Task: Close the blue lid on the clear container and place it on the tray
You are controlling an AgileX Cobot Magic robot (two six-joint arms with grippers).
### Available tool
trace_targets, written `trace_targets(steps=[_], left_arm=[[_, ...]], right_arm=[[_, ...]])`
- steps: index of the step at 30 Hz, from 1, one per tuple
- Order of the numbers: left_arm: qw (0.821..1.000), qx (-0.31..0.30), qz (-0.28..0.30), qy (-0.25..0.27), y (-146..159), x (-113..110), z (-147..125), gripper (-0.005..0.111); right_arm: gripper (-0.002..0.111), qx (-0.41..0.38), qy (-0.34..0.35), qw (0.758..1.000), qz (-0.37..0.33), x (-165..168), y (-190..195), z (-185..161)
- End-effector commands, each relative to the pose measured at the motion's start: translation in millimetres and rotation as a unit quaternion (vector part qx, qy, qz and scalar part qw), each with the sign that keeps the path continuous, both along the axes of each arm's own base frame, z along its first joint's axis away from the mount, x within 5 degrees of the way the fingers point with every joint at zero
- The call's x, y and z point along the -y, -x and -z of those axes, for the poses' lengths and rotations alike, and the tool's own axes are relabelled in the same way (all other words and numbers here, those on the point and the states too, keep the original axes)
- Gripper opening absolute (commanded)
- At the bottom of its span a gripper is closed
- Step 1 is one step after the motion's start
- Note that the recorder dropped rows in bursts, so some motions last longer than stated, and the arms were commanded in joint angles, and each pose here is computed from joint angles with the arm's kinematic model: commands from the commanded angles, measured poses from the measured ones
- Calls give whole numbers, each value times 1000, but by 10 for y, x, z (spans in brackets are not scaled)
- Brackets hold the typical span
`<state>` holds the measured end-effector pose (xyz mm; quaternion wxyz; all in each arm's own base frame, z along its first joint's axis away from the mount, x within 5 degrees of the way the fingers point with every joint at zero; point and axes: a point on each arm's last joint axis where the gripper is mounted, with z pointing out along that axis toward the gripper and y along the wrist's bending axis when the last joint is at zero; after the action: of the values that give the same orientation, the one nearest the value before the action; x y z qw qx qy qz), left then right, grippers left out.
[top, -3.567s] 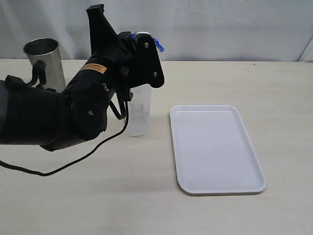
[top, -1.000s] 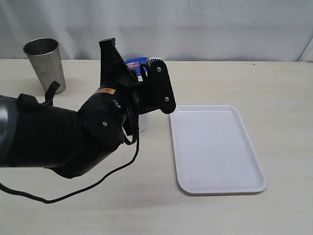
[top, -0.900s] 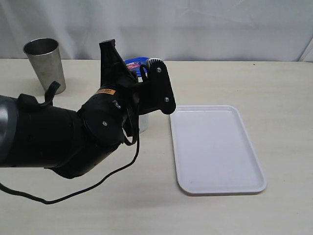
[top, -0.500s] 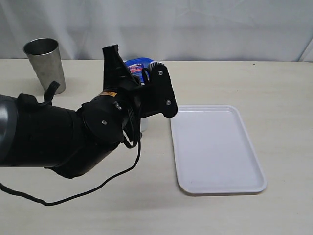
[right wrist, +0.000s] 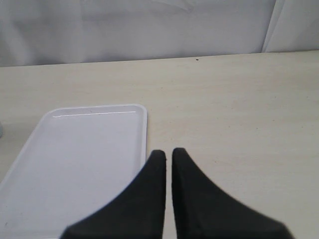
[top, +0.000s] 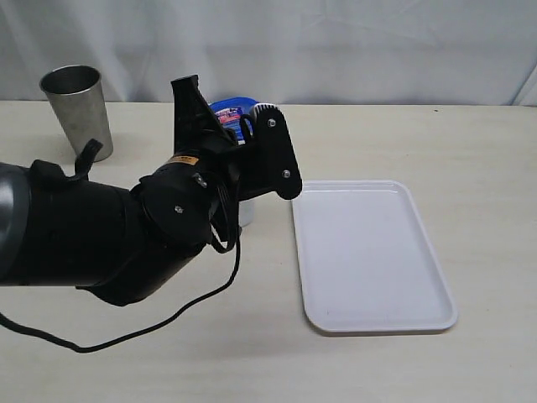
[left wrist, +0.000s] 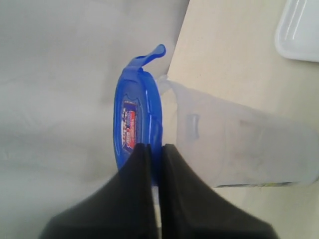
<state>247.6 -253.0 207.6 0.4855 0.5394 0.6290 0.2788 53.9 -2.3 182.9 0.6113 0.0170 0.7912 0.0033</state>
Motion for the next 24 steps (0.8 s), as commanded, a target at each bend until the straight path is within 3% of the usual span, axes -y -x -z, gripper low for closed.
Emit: trace_targets(steps=[1, 10, 18, 24], left_arm=[[1000, -6, 13, -7, 12, 26, -3, 0], [1000, 0, -16, -5, -1, -21, -15, 0], [999, -34, 21, 5, 36, 47, 37, 0], [1000, -27, 14, 3, 28, 34, 28, 0]], right_arm=[[5, 1, -3, 1000, -1, -2, 3, 4], [5, 1, -3, 1000, -1, -2, 3, 4], [5, 1, -3, 1000, -1, -2, 3, 4], [5, 1, -3, 1000, -1, -2, 3, 4]])
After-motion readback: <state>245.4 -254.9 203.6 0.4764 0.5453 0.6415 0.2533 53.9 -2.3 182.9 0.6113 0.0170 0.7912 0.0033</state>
